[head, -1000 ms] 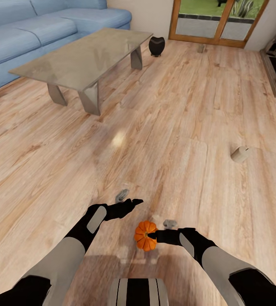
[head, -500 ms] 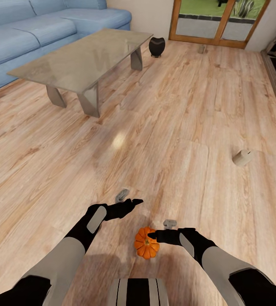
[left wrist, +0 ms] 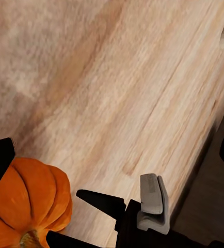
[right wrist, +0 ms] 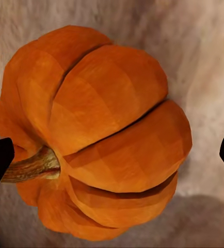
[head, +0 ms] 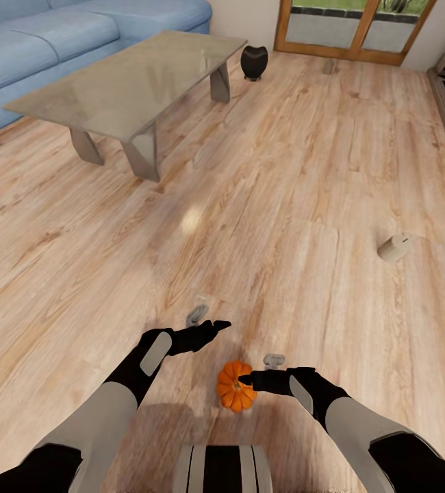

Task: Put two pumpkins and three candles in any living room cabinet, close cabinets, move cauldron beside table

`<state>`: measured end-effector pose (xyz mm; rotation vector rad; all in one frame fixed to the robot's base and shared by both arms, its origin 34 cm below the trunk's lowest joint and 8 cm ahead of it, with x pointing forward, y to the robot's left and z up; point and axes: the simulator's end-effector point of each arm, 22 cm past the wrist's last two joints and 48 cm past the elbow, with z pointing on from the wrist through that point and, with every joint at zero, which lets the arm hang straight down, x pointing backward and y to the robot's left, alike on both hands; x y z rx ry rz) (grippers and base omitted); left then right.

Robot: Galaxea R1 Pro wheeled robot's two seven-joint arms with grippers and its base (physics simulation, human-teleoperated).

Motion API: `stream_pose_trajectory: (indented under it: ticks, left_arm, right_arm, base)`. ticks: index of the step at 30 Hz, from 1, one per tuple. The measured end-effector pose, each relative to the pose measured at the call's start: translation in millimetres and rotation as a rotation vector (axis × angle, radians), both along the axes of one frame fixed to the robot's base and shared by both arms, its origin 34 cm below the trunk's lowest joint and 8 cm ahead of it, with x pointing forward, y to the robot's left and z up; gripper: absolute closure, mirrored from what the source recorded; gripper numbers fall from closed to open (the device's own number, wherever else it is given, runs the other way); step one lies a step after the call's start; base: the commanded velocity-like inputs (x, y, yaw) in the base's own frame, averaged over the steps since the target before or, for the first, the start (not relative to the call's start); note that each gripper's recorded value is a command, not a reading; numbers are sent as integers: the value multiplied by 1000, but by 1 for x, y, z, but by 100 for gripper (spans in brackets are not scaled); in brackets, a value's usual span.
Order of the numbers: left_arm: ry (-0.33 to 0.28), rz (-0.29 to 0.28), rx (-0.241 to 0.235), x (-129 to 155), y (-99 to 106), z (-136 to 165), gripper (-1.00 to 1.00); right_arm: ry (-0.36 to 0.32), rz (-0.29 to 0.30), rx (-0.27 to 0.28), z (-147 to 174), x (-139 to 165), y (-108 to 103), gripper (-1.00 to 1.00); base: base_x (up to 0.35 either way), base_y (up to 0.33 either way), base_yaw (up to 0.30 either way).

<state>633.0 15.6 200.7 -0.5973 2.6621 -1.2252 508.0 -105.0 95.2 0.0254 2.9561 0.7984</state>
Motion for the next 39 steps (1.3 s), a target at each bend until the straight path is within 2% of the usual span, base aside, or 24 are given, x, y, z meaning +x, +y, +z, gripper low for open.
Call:
stream_pose_trajectory:
  ticks: [6,10,13,21,22,28,30,39]
  left_arm:
    - [25,0,0,-7,0,-14,-100]
    - [40,0,0,-12,0,-23,-100]
    - [53,0,0,-16,0,-30,-100]
    - [53,1,-1,-16,0,-30,-100]
    - [53,1,-1,-16,0,-30,-100]
    - [53,2,0,-16,0,-30,-100]
    - [53,2,1,-16,0,-30,-100]
    - [55,0,2,-17,0,-30,-100]
  right_arm:
    - [25,1,0,-11,-10,0,-100]
    - [45,-29,16,-16,-13,2,-100]
    - [36,-30,42,-16,-9,8,-100]
    - [35,-29,42,-16,-9,8,-100]
    - [35,-29,42,-16,-9,8,100]
    - [39,-27,63,-14,-11,12,100]
    - [39,-29,43,-16,-11,8,100]
    - [40,-29,43,-16,-11,8,100]
  base:
    - [0,0,0]
    - [0,0,0]
    - [0,0,0]
    - [0,0,0]
    - [0,0,0]
    - [0,0,0]
    - [0,0,0]
    - [0,0,0]
